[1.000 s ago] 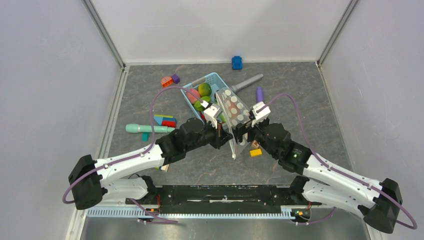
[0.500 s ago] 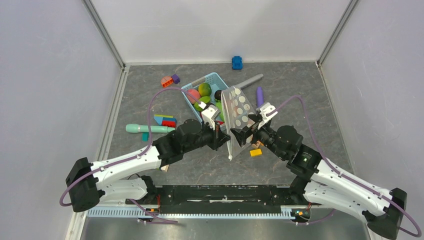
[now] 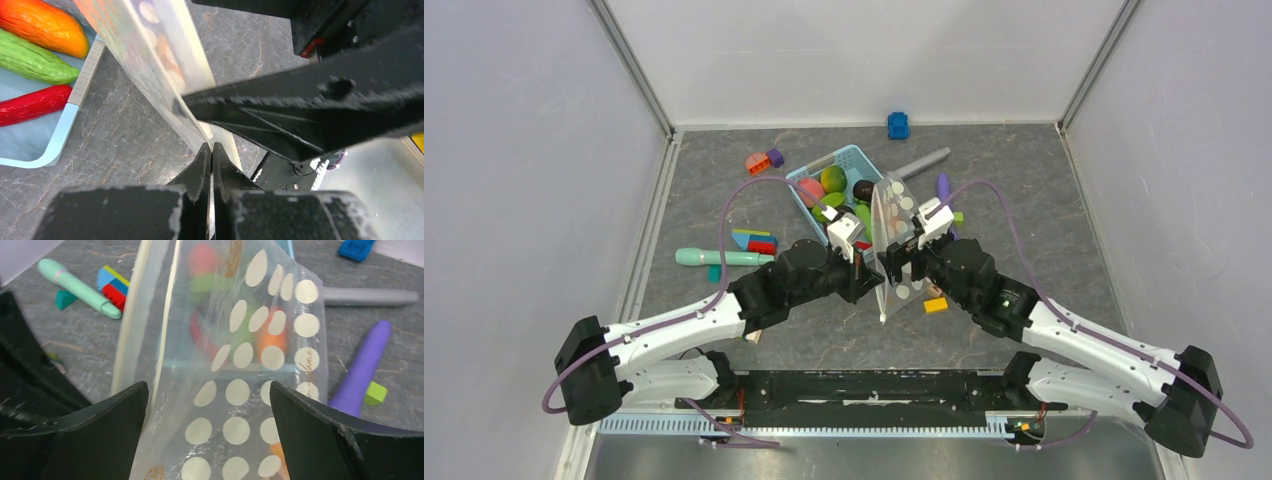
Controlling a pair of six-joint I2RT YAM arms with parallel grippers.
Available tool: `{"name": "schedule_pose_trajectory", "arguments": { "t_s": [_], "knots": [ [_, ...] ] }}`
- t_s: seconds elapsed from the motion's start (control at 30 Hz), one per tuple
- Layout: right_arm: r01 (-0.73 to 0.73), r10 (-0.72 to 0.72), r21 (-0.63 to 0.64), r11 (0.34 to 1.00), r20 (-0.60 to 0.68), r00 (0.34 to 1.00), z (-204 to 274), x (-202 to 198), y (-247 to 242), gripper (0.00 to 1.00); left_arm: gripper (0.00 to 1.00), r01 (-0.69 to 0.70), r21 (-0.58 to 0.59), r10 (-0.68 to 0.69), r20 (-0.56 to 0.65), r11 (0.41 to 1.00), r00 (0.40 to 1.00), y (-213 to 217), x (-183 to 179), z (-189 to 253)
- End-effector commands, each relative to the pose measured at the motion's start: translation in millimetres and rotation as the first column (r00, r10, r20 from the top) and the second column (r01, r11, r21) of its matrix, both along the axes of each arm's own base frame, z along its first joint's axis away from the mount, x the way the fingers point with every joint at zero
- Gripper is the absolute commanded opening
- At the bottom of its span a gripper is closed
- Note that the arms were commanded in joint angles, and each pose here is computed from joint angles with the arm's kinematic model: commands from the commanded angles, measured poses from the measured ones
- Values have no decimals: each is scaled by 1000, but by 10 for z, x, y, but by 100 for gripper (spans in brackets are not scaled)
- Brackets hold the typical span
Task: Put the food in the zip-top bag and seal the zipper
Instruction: Open the zipper of the food storage bag at the center of the board.
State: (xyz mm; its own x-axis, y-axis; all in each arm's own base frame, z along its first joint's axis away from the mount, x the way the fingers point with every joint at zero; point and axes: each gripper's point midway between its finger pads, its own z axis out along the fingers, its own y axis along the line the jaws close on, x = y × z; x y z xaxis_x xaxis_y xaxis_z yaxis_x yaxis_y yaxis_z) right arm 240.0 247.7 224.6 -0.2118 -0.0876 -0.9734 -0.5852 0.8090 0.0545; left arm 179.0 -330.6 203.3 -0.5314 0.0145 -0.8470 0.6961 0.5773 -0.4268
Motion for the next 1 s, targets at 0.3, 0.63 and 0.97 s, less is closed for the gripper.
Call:
{"name": "schedule_pose_trajectory", "arguments": {
  "t_s": [0.3, 0.63, 0.97],
  "knots": [
    [153, -147, 52, 987, -97, 984, 112, 262, 147, 60, 2, -63, -14, 63, 48, 998, 997, 55, 115, 160],
    [-215, 231, 146, 966, -100, 968, 424, -157, 657, 0, 2, -379, -14, 378, 113, 925, 919, 851, 291, 555],
    [-627, 653, 323, 708, 38, 757, 1082, -710, 1642, 0, 99, -484, -151, 495, 44, 862, 868, 1732, -111, 1003]
  ]
}}
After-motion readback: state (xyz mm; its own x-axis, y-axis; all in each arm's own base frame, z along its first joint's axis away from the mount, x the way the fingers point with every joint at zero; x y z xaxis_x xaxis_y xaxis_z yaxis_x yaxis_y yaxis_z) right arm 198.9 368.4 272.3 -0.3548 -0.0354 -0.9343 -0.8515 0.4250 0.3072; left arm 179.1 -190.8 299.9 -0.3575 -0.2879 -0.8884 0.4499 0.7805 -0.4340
